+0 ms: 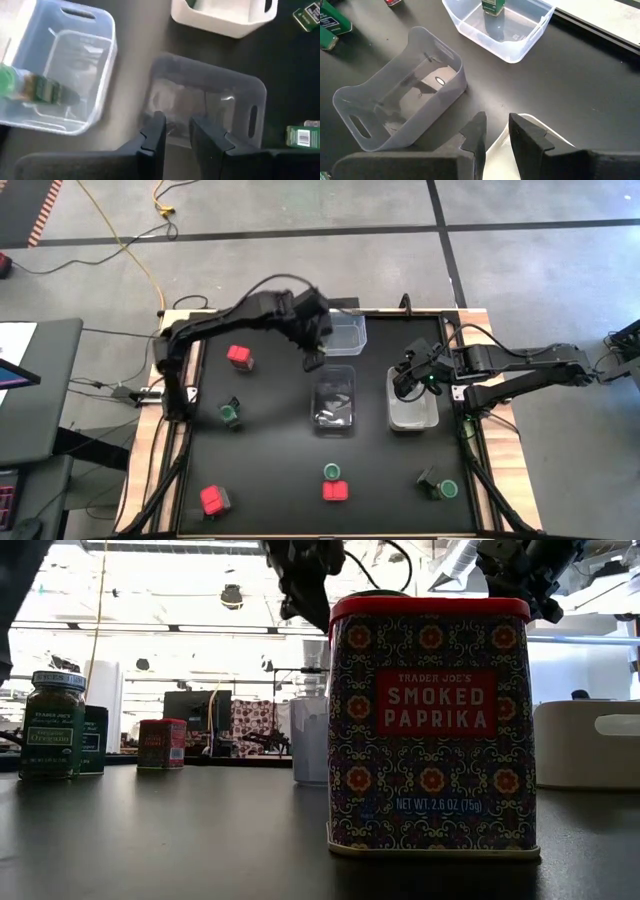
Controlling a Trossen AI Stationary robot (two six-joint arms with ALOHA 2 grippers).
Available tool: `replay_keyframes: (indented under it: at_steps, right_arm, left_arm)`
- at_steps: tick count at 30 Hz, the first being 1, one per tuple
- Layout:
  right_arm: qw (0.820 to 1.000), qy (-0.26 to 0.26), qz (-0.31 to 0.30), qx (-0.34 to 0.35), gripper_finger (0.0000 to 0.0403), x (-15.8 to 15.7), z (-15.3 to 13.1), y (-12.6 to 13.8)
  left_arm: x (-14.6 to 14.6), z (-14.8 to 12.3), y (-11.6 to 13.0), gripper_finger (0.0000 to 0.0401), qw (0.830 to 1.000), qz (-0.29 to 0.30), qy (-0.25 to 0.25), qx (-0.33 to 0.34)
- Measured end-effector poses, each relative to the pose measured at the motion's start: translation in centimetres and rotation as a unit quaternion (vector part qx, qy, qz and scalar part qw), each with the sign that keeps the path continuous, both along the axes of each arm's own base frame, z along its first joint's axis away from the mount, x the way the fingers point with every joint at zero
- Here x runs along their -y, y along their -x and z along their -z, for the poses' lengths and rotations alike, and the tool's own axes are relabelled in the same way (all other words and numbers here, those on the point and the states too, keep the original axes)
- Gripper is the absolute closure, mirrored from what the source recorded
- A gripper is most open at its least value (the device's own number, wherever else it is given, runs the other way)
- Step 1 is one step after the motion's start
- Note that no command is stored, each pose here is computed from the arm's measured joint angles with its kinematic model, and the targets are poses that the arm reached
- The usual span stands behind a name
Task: Sort spices by type
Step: Put the green seasoning bottle into the transparent bin
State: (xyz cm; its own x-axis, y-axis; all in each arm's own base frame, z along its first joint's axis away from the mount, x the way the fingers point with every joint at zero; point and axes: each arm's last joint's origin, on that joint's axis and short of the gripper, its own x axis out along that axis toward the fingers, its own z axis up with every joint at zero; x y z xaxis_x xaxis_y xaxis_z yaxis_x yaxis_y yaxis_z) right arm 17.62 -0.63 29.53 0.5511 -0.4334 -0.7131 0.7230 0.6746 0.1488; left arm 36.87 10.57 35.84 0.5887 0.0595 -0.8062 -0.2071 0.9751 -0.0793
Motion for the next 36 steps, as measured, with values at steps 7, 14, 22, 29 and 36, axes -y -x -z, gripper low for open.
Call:
replay_keyframes:
  at_steps: [7, 14, 22, 29, 36]
  right_arm:
    - [1.0, 0.0, 0.0, 0.0, 0.0291, 0.0, 0.0, 0.0]
    - [1.0, 0.002, -0.002, -0.002, 0.0291, 0.0, 0.0, 0.0]
    - [1.0, 0.002, -0.002, -0.002, 0.0291, 0.0, 0.0, 0.0]
    - [1.0, 0.002, -0.002, -0.002, 0.0291, 0.0, 0.0, 0.0]
    - [1.0, 0.002, -0.002, -0.002, 0.0291, 0.0, 0.0, 0.0]
  left_arm:
    - [3.9, 1.9, 0.6, 0.0326, 0.999, -0.033, 0.022, 0.018]
    - [5.8, 3.1, 0.3, 0.0326, 0.998, -0.046, 0.051, 0.002]
    - [5.9, 3.5, 0.3, 0.0326, 0.997, -0.051, 0.051, -0.002]
    - [5.9, 3.5, 0.3, 0.0326, 0.997, -0.052, 0.052, -0.002]
    - [5.8, 3.5, 0.3, 0.0326, 0.997, -0.061, 0.057, -0.002]
